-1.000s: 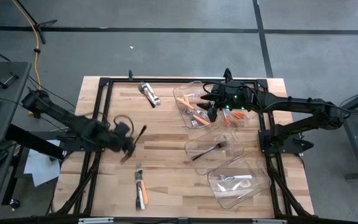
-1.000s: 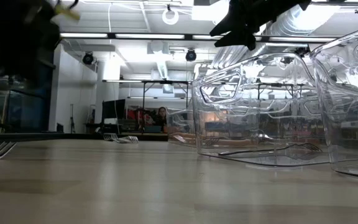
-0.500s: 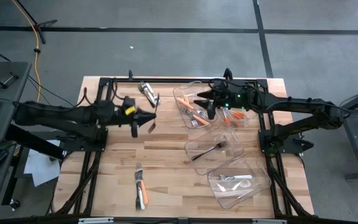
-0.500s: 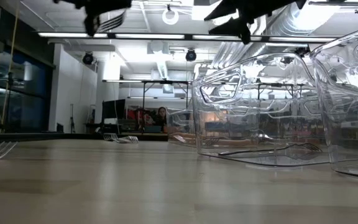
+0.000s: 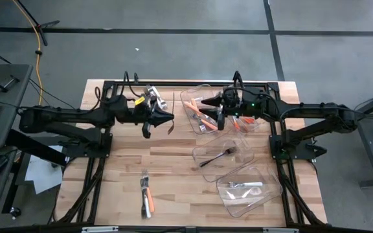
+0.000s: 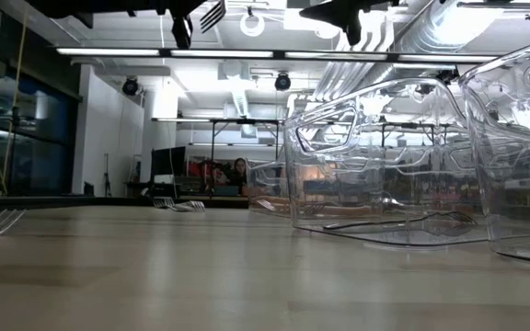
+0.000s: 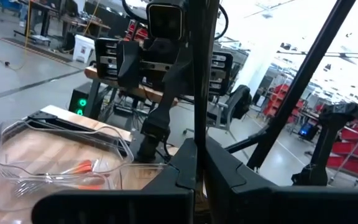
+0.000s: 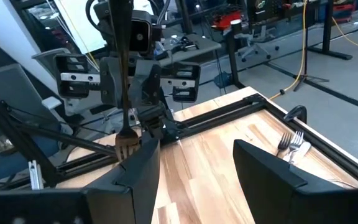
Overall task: Sort silverware by color (type)
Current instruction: Move the white fork from the top
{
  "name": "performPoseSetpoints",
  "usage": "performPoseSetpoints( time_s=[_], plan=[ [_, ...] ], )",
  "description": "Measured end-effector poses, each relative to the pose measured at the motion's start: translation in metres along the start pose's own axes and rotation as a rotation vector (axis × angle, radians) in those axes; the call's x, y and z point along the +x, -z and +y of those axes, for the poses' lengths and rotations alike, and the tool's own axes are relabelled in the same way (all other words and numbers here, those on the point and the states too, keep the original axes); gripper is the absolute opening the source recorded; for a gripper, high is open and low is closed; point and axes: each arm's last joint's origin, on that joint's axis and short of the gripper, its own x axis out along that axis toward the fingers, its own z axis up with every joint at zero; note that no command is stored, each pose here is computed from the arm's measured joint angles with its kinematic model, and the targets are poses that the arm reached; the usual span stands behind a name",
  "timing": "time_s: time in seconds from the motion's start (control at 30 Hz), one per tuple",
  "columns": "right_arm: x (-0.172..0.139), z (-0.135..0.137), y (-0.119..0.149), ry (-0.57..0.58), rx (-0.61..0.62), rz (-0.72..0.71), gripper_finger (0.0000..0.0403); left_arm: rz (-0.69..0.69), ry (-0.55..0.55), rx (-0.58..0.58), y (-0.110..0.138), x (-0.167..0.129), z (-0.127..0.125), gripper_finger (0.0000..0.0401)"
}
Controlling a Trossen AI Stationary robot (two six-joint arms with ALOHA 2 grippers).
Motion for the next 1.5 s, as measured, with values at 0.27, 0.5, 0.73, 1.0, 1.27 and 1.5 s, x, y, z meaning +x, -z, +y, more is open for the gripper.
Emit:
performPoseSetpoints(
  time_s=[0.27,0.5,0.73,1.0,1.27,1.5],
  plan=[
    [0.0001,-0.0001,0.0001,0.001,-0.013,0.001,0.0189,-0.001,-0.002,0.001,0.0001,0.0002,-0.0001,0.0001],
    [0.0001,-0.0009,-0.0001,0.003,-0.024,0.0,0.0189,-0.001,-0.002,0.001,0.0001,0.0002,-0.0001,0.0001],
    [0.0001,-0.0009,-0.0001,0.003,-0.031,0.001,0.0189,-0.001,-0.003,0.002,0.0001,0.0002,0.0,0.0001],
    [0.0,-0.0011,0.0006,0.005,-0.031,0.007,0.0189,-0.001,-0.004,0.002,0.0001,0.0001,0.0,0.0001],
    [0.0,-0.0011,0.0006,0.005,-0.031,0.008,0.0189,-0.002,-0.004,0.003,0.0001,0.0001,-0.0001,0.0001],
    [0.0002,-0.001,0.0002,0.005,-0.017,0.003,0.0189,-0.009,-0.03,0.011,0.0001,0.0001,0.0006,0.0001]
  ],
)
